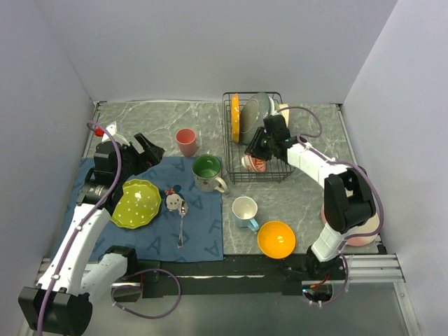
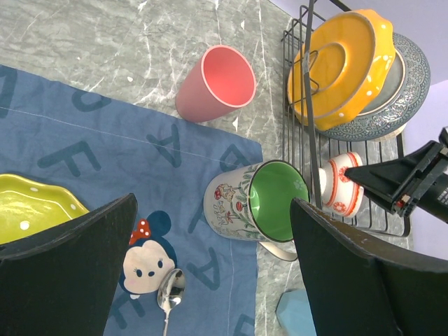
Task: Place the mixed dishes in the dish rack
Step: Pass the bowl from the right arm to the left
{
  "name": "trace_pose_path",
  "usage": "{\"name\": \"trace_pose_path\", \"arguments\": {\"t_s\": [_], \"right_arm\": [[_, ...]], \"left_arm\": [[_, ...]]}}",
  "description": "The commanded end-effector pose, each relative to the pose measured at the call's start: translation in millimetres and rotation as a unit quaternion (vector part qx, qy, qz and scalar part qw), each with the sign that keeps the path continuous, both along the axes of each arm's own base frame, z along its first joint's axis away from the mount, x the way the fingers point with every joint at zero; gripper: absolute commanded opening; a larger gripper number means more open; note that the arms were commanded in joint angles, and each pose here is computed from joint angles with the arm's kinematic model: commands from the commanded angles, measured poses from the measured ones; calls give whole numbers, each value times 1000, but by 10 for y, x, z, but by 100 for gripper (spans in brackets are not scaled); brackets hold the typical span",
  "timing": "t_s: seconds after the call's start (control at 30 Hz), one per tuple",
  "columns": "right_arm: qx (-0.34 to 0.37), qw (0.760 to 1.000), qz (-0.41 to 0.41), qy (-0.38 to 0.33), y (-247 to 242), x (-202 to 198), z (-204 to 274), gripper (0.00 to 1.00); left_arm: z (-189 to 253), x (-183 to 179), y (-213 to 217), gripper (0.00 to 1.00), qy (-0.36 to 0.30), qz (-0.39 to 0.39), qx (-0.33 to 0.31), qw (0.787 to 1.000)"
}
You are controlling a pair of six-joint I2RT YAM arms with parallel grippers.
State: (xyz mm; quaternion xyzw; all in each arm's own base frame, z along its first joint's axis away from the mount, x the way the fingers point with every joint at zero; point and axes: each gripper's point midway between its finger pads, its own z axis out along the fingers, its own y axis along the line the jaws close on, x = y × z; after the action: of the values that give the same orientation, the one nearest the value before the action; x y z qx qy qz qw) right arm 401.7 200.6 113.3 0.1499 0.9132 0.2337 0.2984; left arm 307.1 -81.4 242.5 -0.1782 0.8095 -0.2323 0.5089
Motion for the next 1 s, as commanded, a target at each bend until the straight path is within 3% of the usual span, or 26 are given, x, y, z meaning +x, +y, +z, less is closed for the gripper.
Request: {"name": "trace_pose_path", "arguments": {"t_s": [0.0,0.3,0.53,0.77,0.87,0.9,0.97], "right_arm": [[-57,998,-27,0,-288,-118,-9,42],[-66,997,-42,-10,-390,-167,24,47],[-65,997,-43,-12,-390,-161,44,32],[-72,996,-54,-16,-472,-182,83,30],[-70,996,-50,-19,-470,-178,90,14],[-70,996,-45,-23,-468,-164,98,4],[-67,997,-40,-26,-445,-143,140,0]], "left_arm": [[76,-5,6,97,-19,0,2,1000],[84,2,-1,97,-19,-2,2,1000],[90,4,-1,97,-19,-2,2,1000],[90,4,-1,97,-19,-2,2,1000],[102,4,-7,97,-21,-3,1,1000],[98,5,-9,97,-20,-4,1,1000],[91,-1,-18,97,-19,-6,1,1000]]}}
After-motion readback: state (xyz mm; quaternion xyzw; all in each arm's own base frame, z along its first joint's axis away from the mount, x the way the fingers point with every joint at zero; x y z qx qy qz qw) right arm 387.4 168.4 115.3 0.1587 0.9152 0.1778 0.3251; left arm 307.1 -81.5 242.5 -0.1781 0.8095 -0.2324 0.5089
